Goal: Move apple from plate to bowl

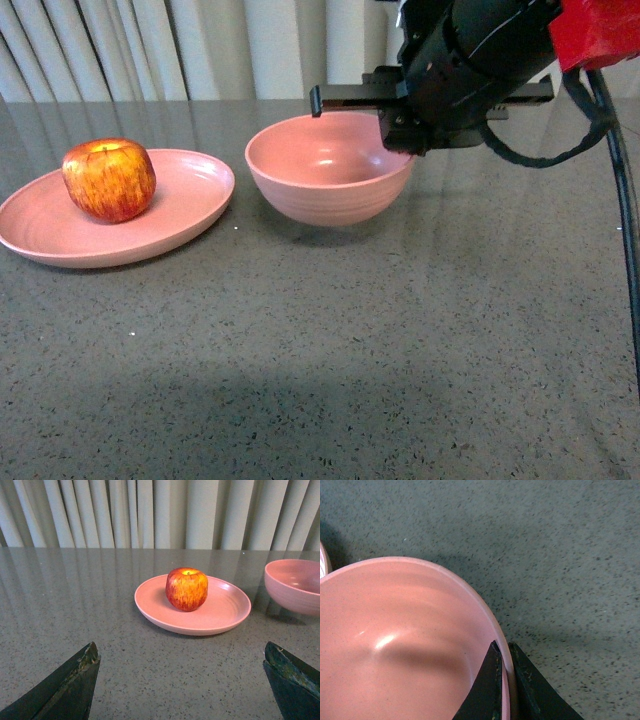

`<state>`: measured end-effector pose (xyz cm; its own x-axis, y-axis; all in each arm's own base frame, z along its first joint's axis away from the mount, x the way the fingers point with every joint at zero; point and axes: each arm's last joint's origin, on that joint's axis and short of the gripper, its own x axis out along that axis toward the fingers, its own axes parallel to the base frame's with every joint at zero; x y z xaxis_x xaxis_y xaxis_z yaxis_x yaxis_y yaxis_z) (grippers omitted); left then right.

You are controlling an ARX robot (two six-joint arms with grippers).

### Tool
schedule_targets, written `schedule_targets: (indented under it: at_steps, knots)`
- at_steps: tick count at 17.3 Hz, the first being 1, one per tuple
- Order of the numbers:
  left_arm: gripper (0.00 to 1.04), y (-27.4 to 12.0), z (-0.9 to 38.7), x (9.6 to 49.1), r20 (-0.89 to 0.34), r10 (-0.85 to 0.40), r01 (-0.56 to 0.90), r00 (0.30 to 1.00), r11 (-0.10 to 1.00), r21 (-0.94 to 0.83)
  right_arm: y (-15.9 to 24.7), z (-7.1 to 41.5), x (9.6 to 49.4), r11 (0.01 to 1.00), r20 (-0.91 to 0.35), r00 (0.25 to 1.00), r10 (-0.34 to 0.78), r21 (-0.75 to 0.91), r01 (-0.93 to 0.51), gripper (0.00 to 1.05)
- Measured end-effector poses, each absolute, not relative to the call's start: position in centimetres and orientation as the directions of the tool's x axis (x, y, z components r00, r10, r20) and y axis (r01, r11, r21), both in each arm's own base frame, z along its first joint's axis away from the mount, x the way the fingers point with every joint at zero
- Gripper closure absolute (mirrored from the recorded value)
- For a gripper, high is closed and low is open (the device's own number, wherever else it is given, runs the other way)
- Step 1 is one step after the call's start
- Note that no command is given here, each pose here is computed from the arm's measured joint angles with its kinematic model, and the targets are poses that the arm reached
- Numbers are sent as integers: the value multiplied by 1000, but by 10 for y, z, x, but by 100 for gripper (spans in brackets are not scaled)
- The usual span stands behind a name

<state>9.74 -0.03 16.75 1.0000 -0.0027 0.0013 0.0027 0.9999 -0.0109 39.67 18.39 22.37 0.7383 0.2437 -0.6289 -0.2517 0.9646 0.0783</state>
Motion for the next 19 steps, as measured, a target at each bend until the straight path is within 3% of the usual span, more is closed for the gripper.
schedule_targets:
  at_steps: [13, 19]
  knots:
    - [7, 0, 168, 97, 1, -3, 3, 1000, 1000, -11, 203, 210, 405, 963, -675, 696, 245, 89, -253, 102]
    - [7, 0, 168, 97, 1, -3, 3, 1000, 1000, -11, 195, 233, 396, 958, -632, 723, 278, 125, -258, 43]
